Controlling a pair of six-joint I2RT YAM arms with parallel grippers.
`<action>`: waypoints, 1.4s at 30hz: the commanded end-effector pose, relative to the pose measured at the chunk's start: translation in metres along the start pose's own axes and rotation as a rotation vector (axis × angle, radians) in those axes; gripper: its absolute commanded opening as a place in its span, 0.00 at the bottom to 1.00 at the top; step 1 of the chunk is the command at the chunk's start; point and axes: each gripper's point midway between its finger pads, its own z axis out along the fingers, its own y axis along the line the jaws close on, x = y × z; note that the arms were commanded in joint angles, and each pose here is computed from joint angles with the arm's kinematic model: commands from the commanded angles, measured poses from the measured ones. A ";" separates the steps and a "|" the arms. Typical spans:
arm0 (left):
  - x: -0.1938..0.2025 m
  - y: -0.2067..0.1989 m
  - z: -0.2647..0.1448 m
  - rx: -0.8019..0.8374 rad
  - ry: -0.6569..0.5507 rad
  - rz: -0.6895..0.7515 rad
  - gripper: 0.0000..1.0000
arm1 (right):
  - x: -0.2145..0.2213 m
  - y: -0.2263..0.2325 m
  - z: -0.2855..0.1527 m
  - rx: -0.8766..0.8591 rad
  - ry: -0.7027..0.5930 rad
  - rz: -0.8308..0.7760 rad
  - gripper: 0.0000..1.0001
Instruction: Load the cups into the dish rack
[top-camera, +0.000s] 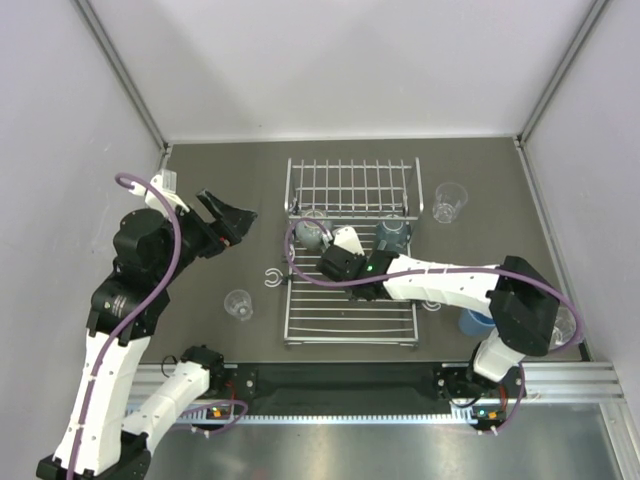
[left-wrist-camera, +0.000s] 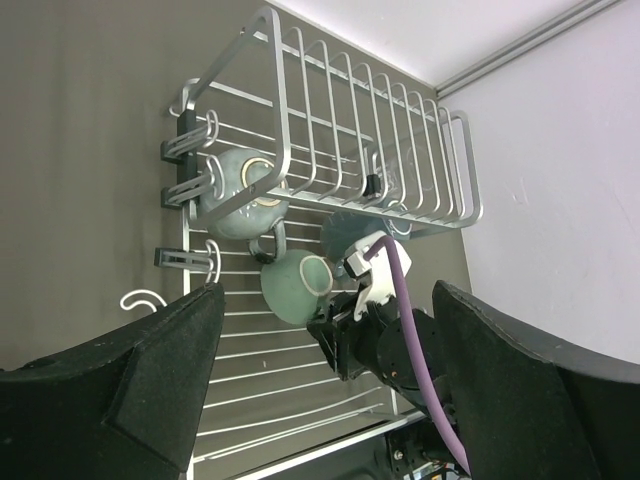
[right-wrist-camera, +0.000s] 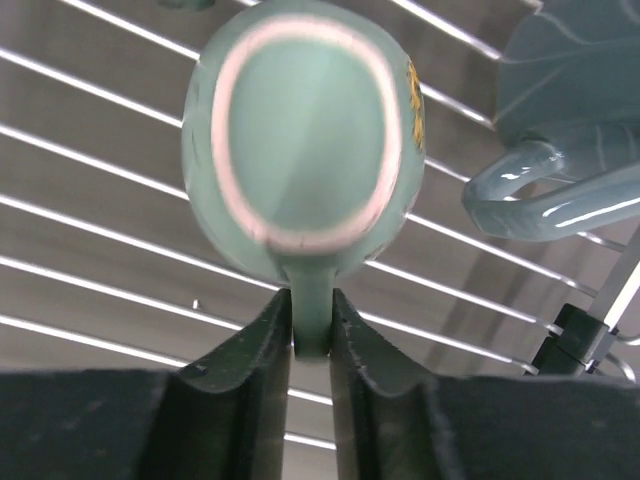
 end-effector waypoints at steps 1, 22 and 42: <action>-0.003 0.002 0.000 -0.005 -0.015 0.015 0.89 | -0.024 -0.006 -0.001 0.036 -0.058 0.035 0.22; 0.008 0.029 0.006 -0.099 -0.013 0.016 0.88 | -0.021 -0.003 -0.020 -0.047 -0.086 0.038 0.55; 0.083 0.169 0.013 -0.731 0.147 -0.111 0.45 | -0.033 0.007 -0.118 -0.344 -0.351 0.107 0.69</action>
